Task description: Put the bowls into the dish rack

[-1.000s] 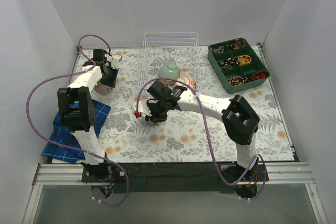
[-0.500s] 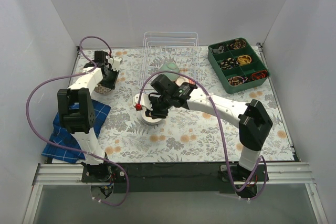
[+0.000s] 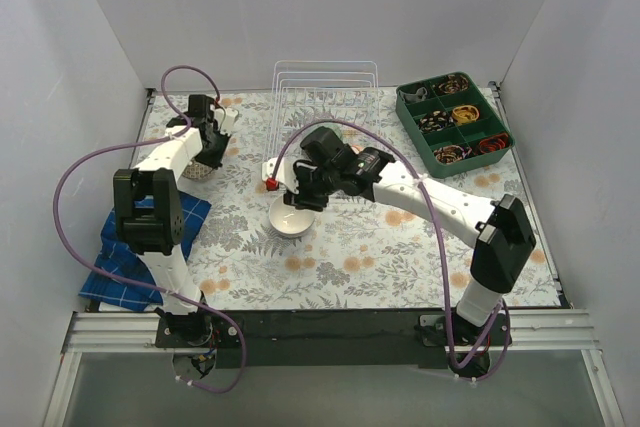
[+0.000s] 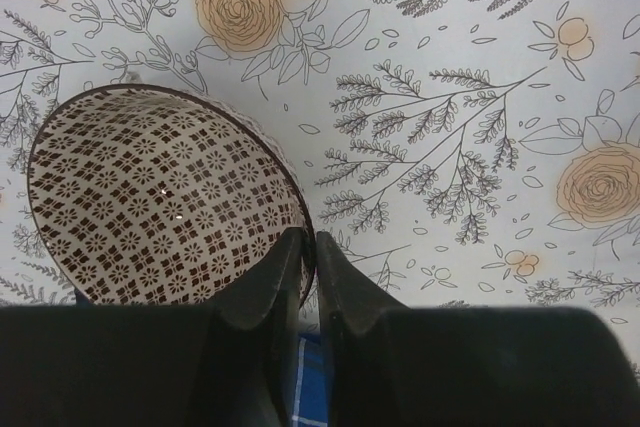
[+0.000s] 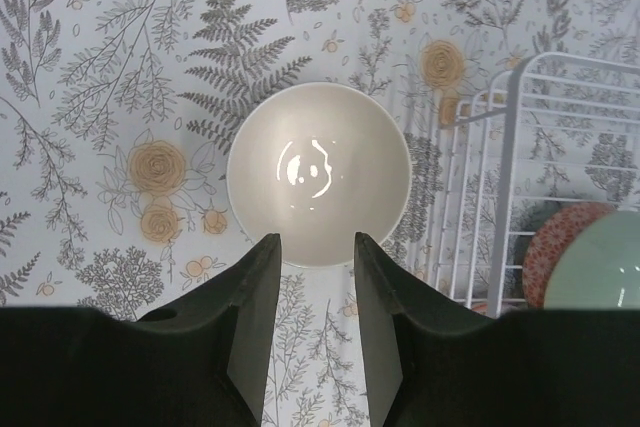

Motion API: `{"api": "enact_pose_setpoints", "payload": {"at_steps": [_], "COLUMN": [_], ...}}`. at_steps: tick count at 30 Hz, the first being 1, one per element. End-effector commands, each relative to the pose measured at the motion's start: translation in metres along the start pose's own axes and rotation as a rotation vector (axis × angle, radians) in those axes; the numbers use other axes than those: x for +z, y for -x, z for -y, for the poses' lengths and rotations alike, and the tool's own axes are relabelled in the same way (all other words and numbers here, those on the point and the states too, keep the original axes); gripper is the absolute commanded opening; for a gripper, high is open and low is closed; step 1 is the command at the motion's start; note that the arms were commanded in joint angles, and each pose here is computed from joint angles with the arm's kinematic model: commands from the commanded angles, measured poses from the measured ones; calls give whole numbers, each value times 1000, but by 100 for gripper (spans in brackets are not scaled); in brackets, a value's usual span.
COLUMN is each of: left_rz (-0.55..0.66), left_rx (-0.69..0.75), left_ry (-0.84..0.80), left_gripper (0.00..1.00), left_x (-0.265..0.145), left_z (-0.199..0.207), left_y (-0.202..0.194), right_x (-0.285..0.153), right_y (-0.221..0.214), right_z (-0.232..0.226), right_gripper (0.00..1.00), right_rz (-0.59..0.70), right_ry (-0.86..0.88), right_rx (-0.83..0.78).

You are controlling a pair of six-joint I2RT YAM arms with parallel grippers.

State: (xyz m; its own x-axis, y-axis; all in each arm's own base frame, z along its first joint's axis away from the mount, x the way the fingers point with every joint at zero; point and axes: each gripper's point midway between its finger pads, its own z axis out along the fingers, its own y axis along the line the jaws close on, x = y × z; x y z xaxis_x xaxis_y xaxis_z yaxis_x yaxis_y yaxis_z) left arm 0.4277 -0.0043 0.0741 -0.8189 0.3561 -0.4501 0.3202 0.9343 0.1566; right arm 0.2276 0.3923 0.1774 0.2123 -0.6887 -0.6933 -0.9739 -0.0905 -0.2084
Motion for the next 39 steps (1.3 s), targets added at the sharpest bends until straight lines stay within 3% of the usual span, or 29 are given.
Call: {"api": "enact_pose_setpoints", "payload": {"at_steps": [1,8,22,31,33,34,35,37,39], "left_rz": [147,339,531,433,369,417,356,427,357], "left_rx": [1,-21,0,-45,-106,-94,-183,-188,-224], "left_ry": [40,-113,-715,-1100,-1161,-1177,-1219,-1238,-1299], "left_gripper": [0,0,0,0,0,0,0,0,0], "left_x": [-69,-156,-217,-222,-215,-214,-213,-212,-203], "left_z": [-10,17,153,201,209,209,214,211,215], "left_y": [46,112,188,174,164,169,154,156,142], "right_x": [-49,-87,-124,-124,-119,-116,-114,-109,-107], "right_y": [32,22,-46,-76,-81,-85,-86,-89,-89], "right_z": [43,93,165,179,176,176,175,174,174], "right_gripper": [43,43,43,43,43,43,43,43,42], "right_rz": [101,146,169,177,163,156,151,143,144], "right_ry": [-151,-267,-412,-386,-377,-373,-369,-351,-340], "right_rx": [43,199,479,618,620,626,630,641,640]}}
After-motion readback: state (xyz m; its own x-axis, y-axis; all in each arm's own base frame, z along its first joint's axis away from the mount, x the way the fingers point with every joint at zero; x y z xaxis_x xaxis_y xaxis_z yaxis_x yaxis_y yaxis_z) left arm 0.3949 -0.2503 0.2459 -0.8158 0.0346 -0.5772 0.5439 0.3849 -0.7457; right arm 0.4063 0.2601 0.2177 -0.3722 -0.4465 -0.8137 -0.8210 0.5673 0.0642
